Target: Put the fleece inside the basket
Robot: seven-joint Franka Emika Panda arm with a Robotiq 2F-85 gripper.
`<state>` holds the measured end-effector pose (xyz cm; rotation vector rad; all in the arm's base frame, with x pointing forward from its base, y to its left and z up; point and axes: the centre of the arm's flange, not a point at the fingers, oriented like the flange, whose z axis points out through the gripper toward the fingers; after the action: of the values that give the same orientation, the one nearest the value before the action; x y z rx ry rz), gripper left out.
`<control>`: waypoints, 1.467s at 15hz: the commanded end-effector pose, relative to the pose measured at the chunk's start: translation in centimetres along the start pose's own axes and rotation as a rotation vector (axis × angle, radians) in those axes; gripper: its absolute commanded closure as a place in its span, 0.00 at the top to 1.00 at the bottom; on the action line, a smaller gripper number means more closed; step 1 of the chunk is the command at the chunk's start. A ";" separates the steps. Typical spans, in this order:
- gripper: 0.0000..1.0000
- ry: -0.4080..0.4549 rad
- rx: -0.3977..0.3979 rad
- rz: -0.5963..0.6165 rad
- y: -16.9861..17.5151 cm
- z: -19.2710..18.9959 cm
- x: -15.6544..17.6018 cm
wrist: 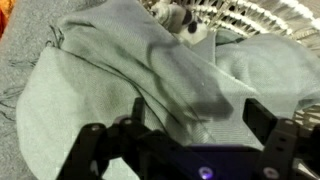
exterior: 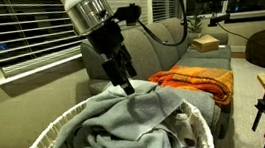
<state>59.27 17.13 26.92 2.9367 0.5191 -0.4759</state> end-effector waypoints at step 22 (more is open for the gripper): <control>1.00 0.050 0.037 0.359 8.5 10.2 -8.9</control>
<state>53.60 5.20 21.04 2.9837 0.0330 -0.4000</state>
